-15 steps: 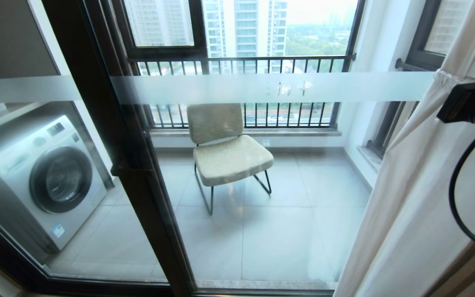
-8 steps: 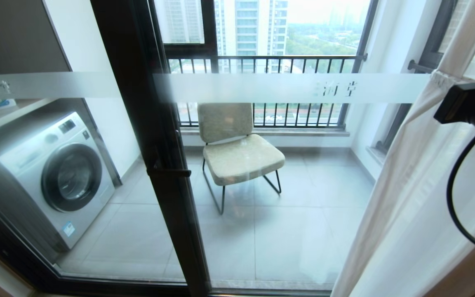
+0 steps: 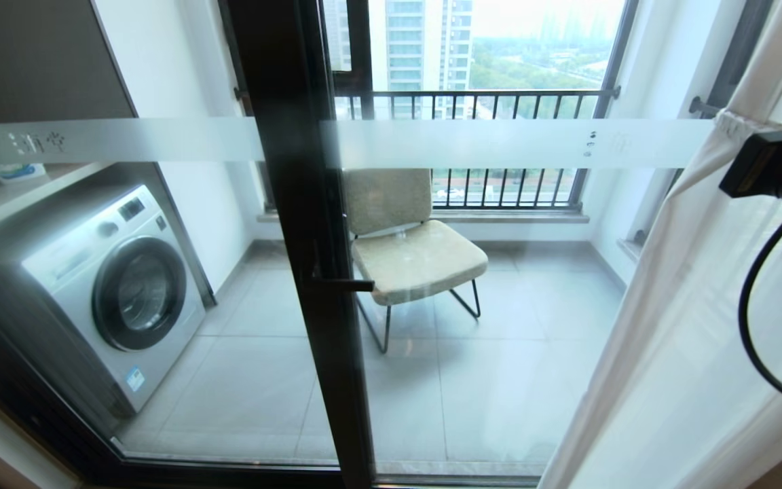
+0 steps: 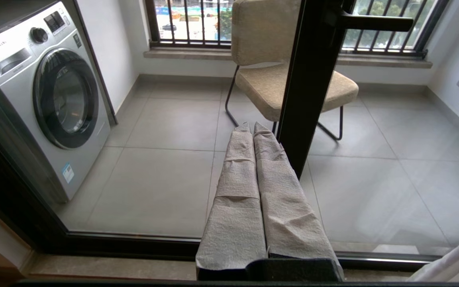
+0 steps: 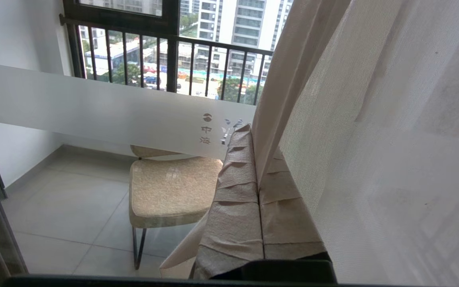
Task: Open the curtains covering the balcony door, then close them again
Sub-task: Close the inner curtains on both sides
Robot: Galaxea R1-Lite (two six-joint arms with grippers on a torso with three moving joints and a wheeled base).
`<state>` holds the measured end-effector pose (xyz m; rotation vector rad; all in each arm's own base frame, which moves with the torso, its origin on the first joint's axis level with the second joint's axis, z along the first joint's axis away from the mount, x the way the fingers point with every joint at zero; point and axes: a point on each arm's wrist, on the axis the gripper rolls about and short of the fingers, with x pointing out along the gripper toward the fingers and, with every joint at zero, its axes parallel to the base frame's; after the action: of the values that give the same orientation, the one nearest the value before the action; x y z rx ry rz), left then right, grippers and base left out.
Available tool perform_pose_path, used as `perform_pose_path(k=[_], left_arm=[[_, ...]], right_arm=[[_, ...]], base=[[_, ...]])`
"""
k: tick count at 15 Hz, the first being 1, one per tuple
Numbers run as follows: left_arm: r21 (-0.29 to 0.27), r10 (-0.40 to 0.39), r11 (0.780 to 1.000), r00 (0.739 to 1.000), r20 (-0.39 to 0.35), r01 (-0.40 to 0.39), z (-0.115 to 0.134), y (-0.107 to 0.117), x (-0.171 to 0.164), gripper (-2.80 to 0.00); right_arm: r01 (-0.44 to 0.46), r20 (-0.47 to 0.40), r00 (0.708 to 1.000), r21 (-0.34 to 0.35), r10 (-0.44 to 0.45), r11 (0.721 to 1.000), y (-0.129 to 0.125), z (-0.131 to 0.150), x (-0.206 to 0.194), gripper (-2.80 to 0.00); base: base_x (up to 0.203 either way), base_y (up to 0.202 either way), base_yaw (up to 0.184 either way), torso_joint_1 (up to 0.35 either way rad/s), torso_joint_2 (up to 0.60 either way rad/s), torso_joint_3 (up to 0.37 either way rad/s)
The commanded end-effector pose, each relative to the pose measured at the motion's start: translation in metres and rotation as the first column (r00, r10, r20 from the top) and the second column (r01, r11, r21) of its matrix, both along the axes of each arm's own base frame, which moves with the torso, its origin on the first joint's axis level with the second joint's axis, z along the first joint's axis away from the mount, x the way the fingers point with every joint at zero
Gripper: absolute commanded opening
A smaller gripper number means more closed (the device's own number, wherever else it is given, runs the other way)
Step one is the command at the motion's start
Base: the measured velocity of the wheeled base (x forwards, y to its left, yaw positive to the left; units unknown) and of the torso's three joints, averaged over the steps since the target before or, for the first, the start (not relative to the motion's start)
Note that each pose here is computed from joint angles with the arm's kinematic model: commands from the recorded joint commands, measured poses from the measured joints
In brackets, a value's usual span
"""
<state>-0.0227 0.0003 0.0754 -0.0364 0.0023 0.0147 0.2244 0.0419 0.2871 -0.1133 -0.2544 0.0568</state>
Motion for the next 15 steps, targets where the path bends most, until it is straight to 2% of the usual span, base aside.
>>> perform_pose_path(k=[1,15], left_arm=[[0.0,0.001,1.0,1.0,-0.001,-0.001,0.0,0.0,0.0,-2.8],[0.0,0.001,1.0,1.0,-0.001,-0.001,0.0,0.0,0.0,-2.8]], right_arm=[[-0.009,0.011,1.0,0.001,0.009,1.0,0.0022,0.0025,-0.0003,-2.8],[-0.03,0.01,1.0,-0.002,0.03,1.0,0.0075,0.0023,0.0013,-2.8]], base=[[0.0,0.194,0.001,0.001,0.0,-0.002],[0.0,0.19,0.0,0.003,0.0,0.003]])
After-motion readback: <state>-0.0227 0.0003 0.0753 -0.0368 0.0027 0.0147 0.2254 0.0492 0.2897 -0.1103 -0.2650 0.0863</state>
